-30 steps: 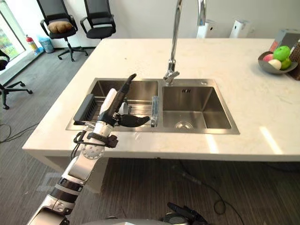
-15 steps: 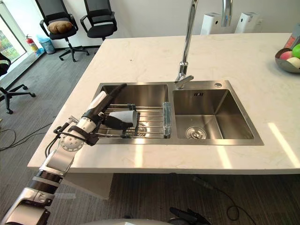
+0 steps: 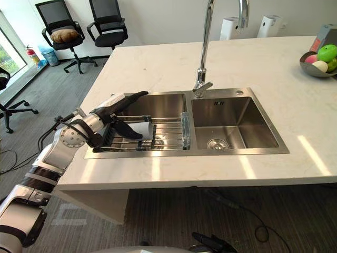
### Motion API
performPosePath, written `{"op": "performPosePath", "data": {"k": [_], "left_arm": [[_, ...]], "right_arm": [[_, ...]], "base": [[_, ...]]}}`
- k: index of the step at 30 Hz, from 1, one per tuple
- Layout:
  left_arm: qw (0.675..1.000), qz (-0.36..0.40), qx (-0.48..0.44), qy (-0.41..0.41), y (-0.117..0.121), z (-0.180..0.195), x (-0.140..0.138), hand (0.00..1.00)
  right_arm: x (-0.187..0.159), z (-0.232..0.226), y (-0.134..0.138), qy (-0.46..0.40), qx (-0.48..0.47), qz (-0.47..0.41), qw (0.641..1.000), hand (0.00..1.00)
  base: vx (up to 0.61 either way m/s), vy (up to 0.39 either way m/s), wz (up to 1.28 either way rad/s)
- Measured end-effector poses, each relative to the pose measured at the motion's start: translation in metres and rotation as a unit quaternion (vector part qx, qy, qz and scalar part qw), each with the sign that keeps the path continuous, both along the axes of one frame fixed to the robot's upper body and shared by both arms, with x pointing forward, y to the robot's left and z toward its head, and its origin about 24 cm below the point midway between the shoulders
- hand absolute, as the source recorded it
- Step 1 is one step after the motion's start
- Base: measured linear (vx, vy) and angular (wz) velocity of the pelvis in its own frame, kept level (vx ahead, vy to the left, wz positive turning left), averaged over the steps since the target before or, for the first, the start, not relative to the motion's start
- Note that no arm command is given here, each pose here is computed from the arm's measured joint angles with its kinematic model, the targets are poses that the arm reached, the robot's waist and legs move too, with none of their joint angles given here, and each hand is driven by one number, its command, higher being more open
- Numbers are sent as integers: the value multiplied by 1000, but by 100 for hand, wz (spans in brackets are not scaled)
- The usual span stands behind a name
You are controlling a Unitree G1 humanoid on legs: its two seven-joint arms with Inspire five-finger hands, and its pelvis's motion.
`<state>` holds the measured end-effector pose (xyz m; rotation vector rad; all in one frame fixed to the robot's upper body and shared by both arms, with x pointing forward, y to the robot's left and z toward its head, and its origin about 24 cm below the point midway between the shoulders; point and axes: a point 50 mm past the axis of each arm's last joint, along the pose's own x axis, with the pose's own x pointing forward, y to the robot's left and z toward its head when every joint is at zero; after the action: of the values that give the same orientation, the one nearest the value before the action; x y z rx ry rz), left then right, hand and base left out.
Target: Walk over to the sink, pick up the cup, carry it to the dishwasher, place the cup inside the dishwasher, then close the dishwasher door
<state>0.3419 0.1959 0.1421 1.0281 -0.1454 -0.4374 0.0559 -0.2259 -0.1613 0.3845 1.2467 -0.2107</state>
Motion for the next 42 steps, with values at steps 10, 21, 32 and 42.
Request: {"op": "performPosePath", "data": {"k": [10,21,32,42], "left_arm": [[996,37,58,60,9,-32,6,100],[989,76,88,95,21,-39,20,100],[980,101,96,141,36,-40,27,100],[979,101,94,151,38,-37,28,100]], "right_arm": [[3,0,2,1,3,8,1000,100],[6,0,5,-5,7,6,1000,100],[8,2,5,-21,10,9,1000,100],[7,2,6,-28,12,-1,1000,100]], "base": [[2,4,-8],[-3,20,-10],[26,3,-11],[-5,2,-3]]}}
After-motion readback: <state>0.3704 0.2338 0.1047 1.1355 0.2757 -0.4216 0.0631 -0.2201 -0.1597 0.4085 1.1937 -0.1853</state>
